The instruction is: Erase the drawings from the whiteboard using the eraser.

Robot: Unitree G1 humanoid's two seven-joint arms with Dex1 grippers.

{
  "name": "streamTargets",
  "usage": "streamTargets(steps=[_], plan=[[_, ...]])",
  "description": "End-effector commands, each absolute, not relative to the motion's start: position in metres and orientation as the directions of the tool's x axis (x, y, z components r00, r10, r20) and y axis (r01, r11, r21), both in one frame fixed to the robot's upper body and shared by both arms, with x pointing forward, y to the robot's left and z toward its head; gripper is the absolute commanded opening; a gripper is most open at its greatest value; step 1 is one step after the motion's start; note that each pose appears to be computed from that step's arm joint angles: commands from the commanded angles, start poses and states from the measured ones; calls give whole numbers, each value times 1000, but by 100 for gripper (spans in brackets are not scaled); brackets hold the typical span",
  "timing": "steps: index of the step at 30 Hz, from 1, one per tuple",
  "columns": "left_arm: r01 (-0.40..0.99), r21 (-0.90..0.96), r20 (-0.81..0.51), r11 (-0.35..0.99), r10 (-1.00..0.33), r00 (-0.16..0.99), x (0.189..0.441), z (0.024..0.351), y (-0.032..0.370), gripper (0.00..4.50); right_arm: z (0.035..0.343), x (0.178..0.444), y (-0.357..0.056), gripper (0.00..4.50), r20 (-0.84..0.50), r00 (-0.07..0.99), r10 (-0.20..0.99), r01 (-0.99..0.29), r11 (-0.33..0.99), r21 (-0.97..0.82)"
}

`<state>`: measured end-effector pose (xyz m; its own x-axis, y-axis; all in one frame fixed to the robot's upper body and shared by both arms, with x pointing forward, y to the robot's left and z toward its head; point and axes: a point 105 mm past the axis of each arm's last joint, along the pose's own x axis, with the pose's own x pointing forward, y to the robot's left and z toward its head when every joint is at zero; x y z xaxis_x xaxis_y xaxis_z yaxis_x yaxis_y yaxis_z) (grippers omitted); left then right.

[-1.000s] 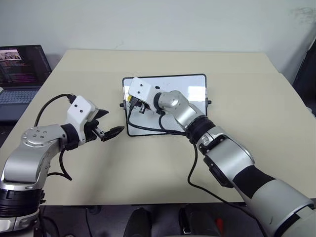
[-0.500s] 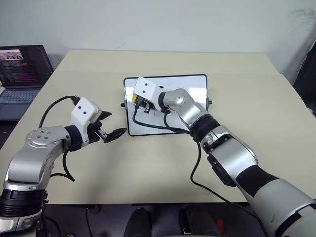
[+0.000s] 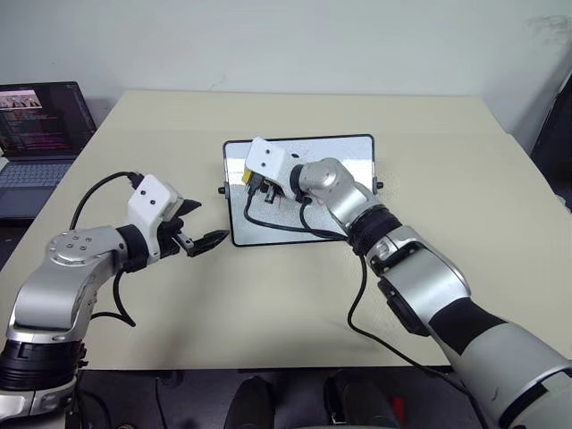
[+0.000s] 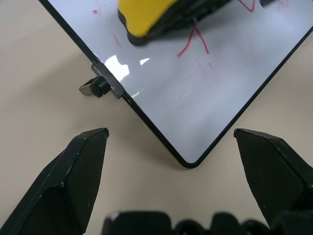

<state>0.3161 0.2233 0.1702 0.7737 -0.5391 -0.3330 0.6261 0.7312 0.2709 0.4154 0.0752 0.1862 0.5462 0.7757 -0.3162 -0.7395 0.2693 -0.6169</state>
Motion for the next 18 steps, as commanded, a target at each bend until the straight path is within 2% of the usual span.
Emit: streamTargets(steps=[1,5,8,14,18], plan=[[580,341,-284,740,-507,814,318,190,233,450,190,422,71,118,-287,605,742,-682,298,-668],[577,346,-284,740,-503,816,318,192,235,450,203,430,65,117,-226,658,719,-621,347,-702],[577,347,-283,740,-504,816,317,192,235,450,196,434,53,117,-273,660,700,-637,329,-697],[584,345,-279,735,-514,811,319,192,232,450,163,427,42,117,-410,594,692,-721,231,-654],[592,339,-282,731,-522,805,320,190,230,450,157,421,44,117,-437,560,704,-748,204,-631]])
